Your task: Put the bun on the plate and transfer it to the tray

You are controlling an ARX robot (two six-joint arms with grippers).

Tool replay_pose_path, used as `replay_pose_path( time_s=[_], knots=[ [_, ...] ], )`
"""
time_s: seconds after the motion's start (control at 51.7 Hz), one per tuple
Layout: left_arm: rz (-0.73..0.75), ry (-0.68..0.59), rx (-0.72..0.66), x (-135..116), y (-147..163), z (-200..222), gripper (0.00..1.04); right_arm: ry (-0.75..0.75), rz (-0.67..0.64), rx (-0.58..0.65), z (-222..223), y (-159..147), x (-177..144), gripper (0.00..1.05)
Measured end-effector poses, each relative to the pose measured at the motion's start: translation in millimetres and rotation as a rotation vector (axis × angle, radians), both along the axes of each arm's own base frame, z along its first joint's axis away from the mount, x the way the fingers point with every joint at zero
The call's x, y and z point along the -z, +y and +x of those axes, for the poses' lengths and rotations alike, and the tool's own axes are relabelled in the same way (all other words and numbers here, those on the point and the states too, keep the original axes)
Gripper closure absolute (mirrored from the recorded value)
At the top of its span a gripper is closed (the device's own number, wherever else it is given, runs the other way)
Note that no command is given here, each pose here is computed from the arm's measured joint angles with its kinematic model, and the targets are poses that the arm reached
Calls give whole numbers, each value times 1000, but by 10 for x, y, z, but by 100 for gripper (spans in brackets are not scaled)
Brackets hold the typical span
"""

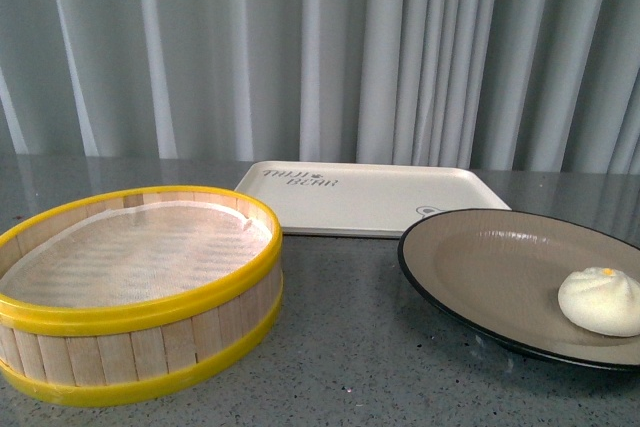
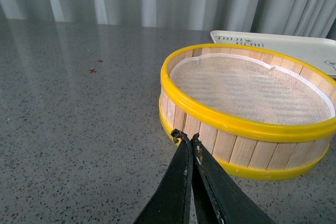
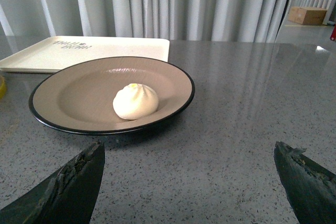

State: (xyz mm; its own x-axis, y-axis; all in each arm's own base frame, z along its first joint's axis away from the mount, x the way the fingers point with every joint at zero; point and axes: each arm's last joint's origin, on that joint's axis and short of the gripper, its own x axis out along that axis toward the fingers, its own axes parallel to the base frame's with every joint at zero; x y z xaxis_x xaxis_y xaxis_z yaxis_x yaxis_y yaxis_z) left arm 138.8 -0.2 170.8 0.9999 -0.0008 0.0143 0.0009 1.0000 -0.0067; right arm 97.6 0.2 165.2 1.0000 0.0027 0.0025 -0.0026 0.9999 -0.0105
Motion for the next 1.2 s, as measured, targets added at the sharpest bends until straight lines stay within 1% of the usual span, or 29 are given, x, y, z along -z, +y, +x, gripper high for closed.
replay_pose_path(
  time_s=[0.348, 1.103, 1.2],
  knots=[
    [0, -13, 0, -42, 0, -142, 101, 0, 0, 0, 0, 0, 0, 9],
    [0, -15, 1, -43, 0, -317, 101, 0, 0, 0, 0, 0, 0, 9],
    [1, 17, 1, 5, 0, -400, 101, 0, 0, 0, 0, 0, 0, 9]
  ],
)
